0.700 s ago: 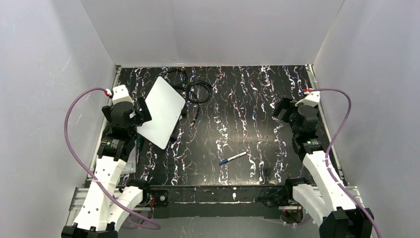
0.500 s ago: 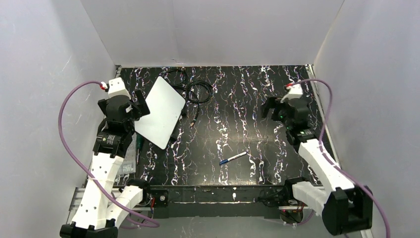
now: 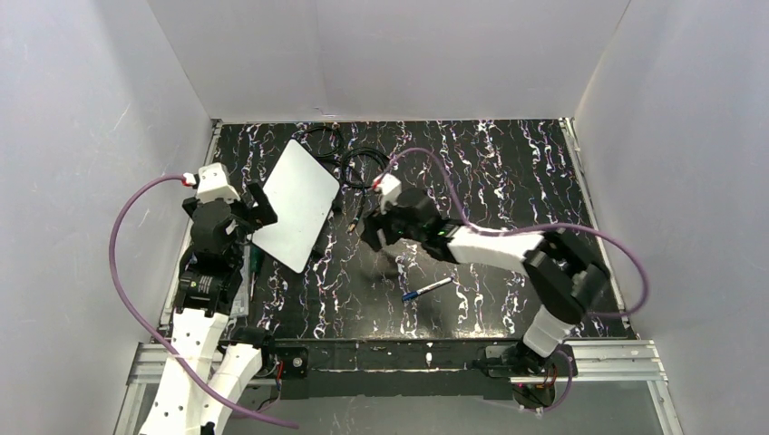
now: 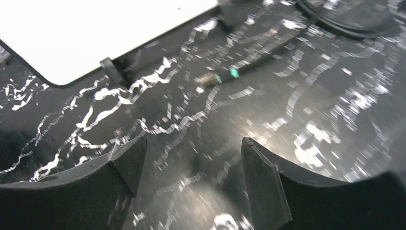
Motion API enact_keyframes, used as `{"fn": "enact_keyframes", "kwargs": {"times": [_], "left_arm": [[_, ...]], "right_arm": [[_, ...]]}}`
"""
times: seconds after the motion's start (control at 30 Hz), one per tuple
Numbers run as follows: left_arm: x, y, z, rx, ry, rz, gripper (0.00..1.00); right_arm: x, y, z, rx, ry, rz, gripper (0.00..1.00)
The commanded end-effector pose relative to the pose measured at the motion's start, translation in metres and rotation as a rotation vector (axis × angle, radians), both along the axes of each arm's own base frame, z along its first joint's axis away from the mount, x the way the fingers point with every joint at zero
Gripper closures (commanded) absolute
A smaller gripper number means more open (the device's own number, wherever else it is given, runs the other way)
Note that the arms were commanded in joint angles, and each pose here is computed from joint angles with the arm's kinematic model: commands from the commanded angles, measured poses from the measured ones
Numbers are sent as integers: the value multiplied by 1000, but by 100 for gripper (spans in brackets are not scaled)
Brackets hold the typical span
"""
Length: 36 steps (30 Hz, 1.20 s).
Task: Write a sentence on the whiteboard
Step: Pick up the whiteboard stand from the center of the board.
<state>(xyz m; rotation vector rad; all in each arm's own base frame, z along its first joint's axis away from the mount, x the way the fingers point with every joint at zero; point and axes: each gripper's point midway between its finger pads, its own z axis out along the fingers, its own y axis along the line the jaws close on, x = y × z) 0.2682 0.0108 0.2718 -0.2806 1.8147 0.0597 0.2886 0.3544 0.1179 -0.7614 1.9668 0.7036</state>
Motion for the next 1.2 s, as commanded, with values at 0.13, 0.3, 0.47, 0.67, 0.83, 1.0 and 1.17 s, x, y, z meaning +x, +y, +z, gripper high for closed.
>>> {"fn": "enact_keyframes", "kwargs": {"times": [0.13, 0.3, 0.47, 0.67, 0.83, 1.0, 1.17], "left_arm": [[0, 13, 12, -16, -56, 55, 1], [-1, 16, 12, -11, -56, 70, 1], [0, 16, 12, -18, -56, 67, 1], [0, 16, 11, -20, -53, 64, 1], [1, 16, 10, -22, -48, 64, 1], [1, 16, 9, -23, -45, 65, 1], [0, 18, 10, -21, -49, 76, 1]], "right_arm": [[-9, 117, -2, 79, -115, 242, 30], [-17, 151, -36, 19, -112, 305, 37], [-25, 167, -53, -17, -130, 333, 38], [-27, 177, -69, -66, -167, 362, 38], [-28, 184, -80, -85, -180, 374, 44], [-29, 186, -83, -92, -188, 365, 66], [-30, 170, -80, -73, -177, 273, 92]]}}
